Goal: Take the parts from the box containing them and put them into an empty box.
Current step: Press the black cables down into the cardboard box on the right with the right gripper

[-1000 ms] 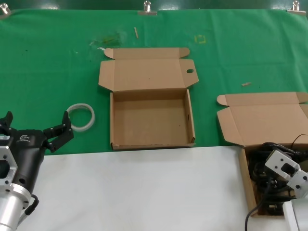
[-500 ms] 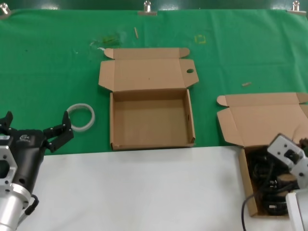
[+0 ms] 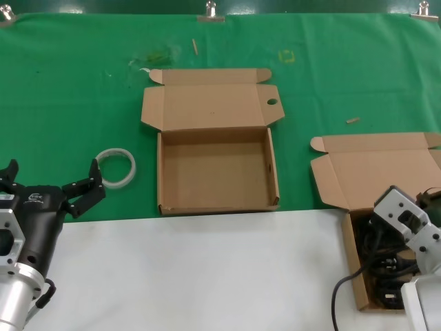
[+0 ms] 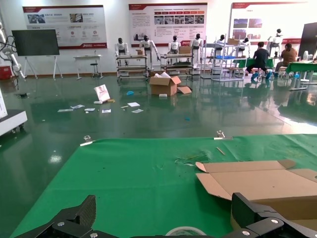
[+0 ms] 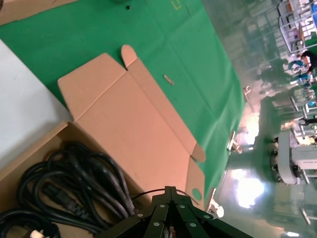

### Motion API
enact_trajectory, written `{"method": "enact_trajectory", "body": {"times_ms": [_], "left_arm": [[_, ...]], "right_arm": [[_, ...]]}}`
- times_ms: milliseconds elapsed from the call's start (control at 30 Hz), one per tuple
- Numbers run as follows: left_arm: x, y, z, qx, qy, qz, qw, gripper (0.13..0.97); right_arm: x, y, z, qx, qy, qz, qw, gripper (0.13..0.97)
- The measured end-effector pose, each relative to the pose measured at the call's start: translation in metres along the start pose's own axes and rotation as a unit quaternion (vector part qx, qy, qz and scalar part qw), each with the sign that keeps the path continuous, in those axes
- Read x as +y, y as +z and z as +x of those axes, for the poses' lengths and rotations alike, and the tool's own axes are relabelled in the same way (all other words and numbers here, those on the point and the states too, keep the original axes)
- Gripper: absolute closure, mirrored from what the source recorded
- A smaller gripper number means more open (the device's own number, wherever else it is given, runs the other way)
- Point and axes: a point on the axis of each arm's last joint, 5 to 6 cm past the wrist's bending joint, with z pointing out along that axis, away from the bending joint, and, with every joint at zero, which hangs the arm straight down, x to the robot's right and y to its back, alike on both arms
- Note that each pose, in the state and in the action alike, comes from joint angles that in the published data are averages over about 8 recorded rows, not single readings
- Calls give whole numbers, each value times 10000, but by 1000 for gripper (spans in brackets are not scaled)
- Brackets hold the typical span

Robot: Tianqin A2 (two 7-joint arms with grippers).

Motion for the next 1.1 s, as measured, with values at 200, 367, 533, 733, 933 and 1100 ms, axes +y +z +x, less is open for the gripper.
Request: {"method": "enact_trajectory", "body": {"times_ms": [200,367,533,733,933,1100], "left_arm": [[0,0,0,0,0,0,10000,132],[0,0,0,0,0,0,10000,132],[0,0,0,0,0,0,10000,132],[0,0,0,0,0,0,10000,132],[0,0,0,0,0,0,10000,132],[0,0,0,0,0,0,10000,132]], "right_arm": [[85,82,-107,-103,26,-84,9999,943],[160,175,-188,-165,-26,-145,9998,930],[186,255,-222,-175,-122,-143,9997,871],[168,343,-239,-171,-242,-96,9995,836],[150,400,-263,-200,-306,-77,9993,736],[148,424,-294,-246,-323,-89,9991,649]]}}
